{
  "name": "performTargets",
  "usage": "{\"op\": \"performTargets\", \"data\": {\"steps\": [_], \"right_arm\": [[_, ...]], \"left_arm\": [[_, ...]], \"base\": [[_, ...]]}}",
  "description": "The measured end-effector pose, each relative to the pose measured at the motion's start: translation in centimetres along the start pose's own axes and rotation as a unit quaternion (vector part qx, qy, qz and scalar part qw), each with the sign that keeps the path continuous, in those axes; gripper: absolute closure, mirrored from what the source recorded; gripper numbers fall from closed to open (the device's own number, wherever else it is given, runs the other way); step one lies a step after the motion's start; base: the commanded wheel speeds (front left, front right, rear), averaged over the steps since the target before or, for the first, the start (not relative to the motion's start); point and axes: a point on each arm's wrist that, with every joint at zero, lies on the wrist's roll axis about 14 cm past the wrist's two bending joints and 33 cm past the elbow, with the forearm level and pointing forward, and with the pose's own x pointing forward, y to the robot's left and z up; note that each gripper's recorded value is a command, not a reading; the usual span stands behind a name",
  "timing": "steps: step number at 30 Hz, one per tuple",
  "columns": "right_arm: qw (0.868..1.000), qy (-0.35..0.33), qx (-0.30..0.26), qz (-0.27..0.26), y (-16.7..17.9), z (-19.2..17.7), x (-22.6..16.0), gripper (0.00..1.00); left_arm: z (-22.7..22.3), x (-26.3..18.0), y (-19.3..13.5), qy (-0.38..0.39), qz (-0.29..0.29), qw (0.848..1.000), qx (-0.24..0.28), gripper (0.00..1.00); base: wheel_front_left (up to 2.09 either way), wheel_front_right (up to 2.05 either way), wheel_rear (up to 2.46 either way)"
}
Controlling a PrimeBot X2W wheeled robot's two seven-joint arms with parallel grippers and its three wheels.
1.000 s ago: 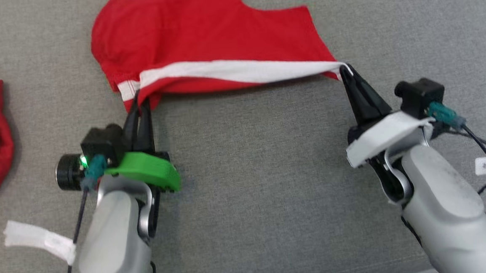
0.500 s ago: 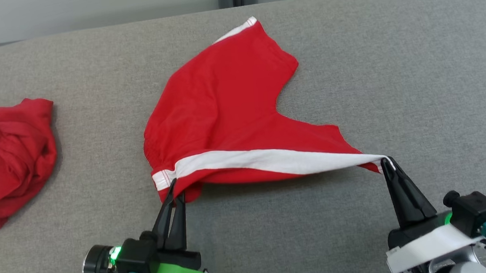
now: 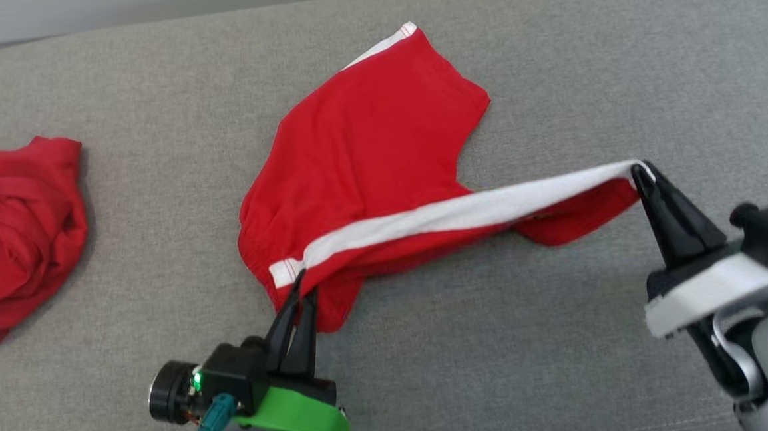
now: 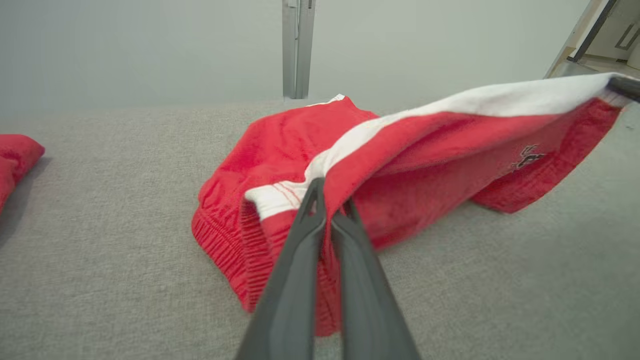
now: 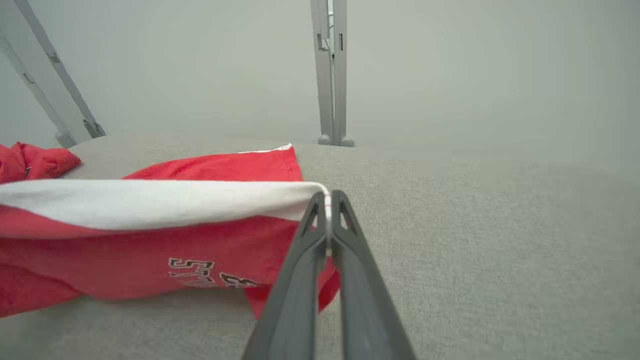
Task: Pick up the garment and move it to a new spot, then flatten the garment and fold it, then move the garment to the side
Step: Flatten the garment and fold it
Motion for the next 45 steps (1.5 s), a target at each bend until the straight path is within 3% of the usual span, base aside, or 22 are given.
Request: {"op": "performTargets", "data": {"steps": [11,19,26,27,28,29,30,38,45], "right_arm": [[0.993,0.032,-0.081,0.079,-0.6,1.2,15.2,1.00],[0.983,0.088,-0.100,0.128,2.2,-3.1,22.7,1.00],[0.975,0.114,-0.090,0.170,5.7,-8.4,26.3,1.00],[0.974,0.114,-0.088,0.176,6.1,-9.0,26.5,0.81],[0.973,0.114,-0.085,0.181,6.6,-9.5,26.6,0.53],[0.973,0.109,-0.083,0.184,6.9,-9.8,26.8,0.10],[0.974,0.106,-0.080,0.185,7.0,-9.9,27.0,0.00],[0.983,0.044,-0.053,0.172,6.7,-8.6,26.3,0.00],[0.990,-0.035,0.003,0.135,5.2,-3.4,23.8,0.00]], "left_arm": [[1.0,5.7,2.9,-0.039,0.018,0.999,0.012,1.00],[1.5,7.9,6.7,-0.045,0.066,0.997,0.018,1.00],[-2.5,8.9,9.8,0.027,0.095,0.995,0.017,1.00],[-2.9,8.9,10.0,0.034,0.095,0.995,0.015,1.00],[-3.5,8.9,10.2,0.042,0.096,0.994,0.015,1.00],[-3.9,8.8,10.4,0.049,0.097,0.994,0.012,0.58],[-4.2,8.8,10.5,0.051,0.098,0.994,0.009,0.00],[-2.4,8.9,10.3,0.009,0.099,0.995,0.022,0.00],[1.6,8.3,11.2,-0.057,0.124,0.990,0.032,0.00]], "base": [[0.00,0.00,0.00],[0.00,0.00,0.00],[0.00,0.00,0.00],[0.00,0.00,0.00],[0.00,0.00,0.00],[0.00,0.00,0.00],[0.00,0.00,0.00],[0.00,0.00,0.00],[0.00,0.00,0.00]]}}
